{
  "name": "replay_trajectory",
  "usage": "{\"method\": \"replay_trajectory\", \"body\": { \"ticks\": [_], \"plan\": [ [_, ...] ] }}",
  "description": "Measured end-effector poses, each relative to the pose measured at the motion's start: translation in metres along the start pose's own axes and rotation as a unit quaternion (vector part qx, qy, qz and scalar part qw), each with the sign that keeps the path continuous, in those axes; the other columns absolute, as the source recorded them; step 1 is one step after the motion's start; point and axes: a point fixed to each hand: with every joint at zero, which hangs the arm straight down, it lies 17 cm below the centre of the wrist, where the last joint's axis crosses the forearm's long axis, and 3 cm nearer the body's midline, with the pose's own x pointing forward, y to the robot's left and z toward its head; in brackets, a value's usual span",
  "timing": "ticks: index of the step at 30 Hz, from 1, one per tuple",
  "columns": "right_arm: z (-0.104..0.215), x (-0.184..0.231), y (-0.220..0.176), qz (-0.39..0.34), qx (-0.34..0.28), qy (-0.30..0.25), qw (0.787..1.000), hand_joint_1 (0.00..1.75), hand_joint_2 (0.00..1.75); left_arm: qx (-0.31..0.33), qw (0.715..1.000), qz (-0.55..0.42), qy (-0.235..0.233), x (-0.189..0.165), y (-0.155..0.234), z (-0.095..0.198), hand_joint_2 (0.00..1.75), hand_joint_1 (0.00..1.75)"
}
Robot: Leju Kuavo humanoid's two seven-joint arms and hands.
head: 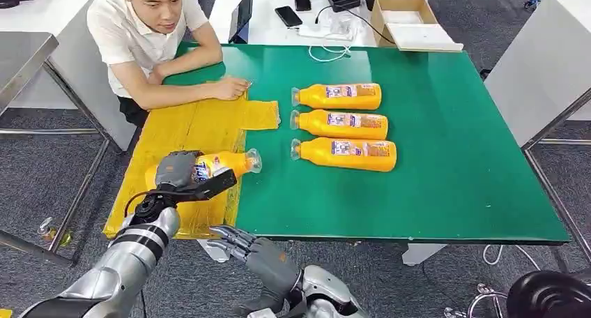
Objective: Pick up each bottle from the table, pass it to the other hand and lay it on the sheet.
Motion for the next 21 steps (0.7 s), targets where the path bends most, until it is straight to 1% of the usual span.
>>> {"method": "replay_trajectory", "body": {
  "ticks": [3, 6, 7, 8, 9, 10, 14, 20, 21],
  "plan": [
    [0.001, -0.001, 0.0, -0.002, -0.001, 0.002, 1.0, 0.0, 0.0, -0.028, 0.999, -0.02, -0.008, 0.001, -0.005, -0.003, 1.75, 1.75],
    [0.003, -0.001, 0.003, -0.004, 0.002, 0.002, 1.0, 0.0, 0.0, -0.065, 0.997, -0.03, -0.025, 0.006, -0.015, -0.003, 1.75, 1.75],
    [0.003, -0.001, 0.003, -0.005, 0.002, 0.002, 1.0, 0.0, 0.0, -0.07, 0.997, -0.034, -0.028, 0.007, -0.015, -0.004, 1.75, 1.68],
    [0.003, -0.001, 0.003, -0.005, 0.002, 0.001, 1.0, 0.0, 0.0, -0.074, 0.996, -0.039, -0.029, 0.008, -0.015, -0.004, 1.75, 1.55],
    [0.003, -0.001, 0.003, -0.004, 0.002, 0.001, 1.0, 0.0, 0.0, -0.078, 0.996, -0.04, -0.028, 0.008, -0.016, -0.005, 1.75, 1.54],
    [0.003, 0.0, 0.002, -0.004, 0.002, -0.001, 1.0, 0.0, 0.0, -0.091, 0.995, -0.04, -0.027, 0.009, -0.018, -0.005, 1.75, 1.13],
    [0.001, 0.003, 0.003, -0.006, 0.004, -0.007, 1.0, 0.0, 0.0, -0.123, 0.991, -0.009, -0.042, 0.017, -0.023, -0.005, 1.75, 1.13],
    [0.0, 0.003, 0.003, -0.008, 0.005, -0.008, 1.0, 0.0, 0.0, -0.131, 0.99, -0.004, -0.046, 0.017, -0.025, -0.004, 1.75, 1.13],
    [-0.001, 0.003, 0.003, -0.008, 0.005, -0.008, 1.0, 0.0, 0.0, -0.132, 0.99, -0.004, -0.046, 0.017, -0.025, -0.004, 1.75, 0.02]
  ]
}}
